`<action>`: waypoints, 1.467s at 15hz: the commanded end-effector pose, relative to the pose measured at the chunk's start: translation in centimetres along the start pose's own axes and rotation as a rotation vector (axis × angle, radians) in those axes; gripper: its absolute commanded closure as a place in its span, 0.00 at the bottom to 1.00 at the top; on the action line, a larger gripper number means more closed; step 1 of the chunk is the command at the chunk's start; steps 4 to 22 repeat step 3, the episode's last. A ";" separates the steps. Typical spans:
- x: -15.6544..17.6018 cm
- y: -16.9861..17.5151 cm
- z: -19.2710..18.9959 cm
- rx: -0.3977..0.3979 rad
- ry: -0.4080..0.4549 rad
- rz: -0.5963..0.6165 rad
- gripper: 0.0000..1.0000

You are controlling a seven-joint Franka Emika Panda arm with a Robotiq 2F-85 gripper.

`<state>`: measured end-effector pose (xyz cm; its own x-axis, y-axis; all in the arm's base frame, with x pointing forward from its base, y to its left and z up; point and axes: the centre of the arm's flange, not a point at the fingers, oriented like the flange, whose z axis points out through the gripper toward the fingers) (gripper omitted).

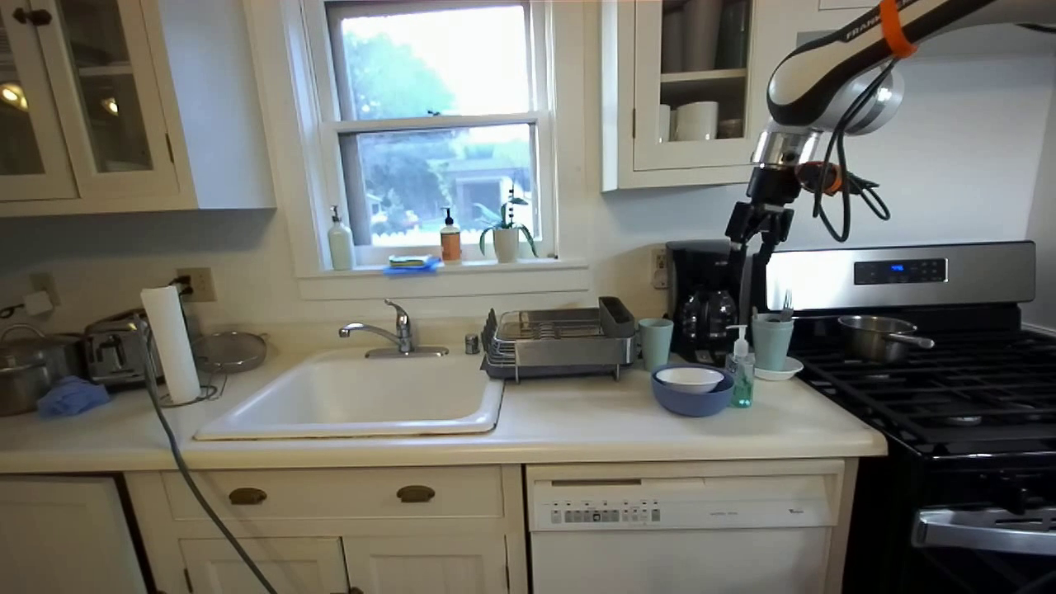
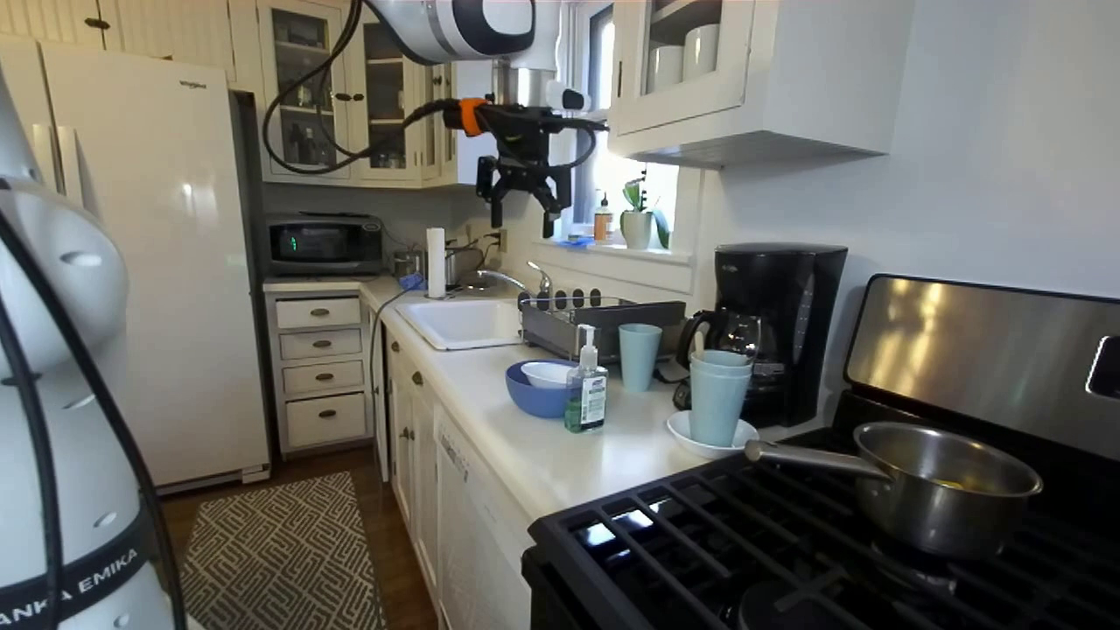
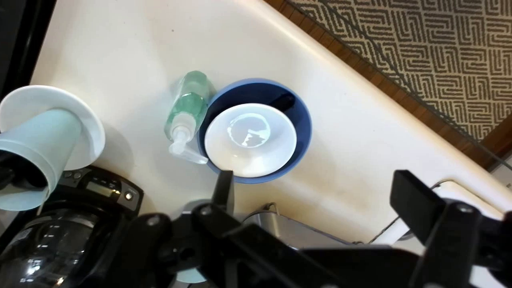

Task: Move the pump bottle to the left

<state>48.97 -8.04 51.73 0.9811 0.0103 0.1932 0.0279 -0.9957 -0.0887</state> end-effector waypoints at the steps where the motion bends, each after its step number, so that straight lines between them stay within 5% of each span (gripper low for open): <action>1: -0.4 -0.4 -0.1 0.003 -0.003 -0.006 0.00; 22: -0.7 -0.4 -0.2 0.004 -0.004 -0.006 0.00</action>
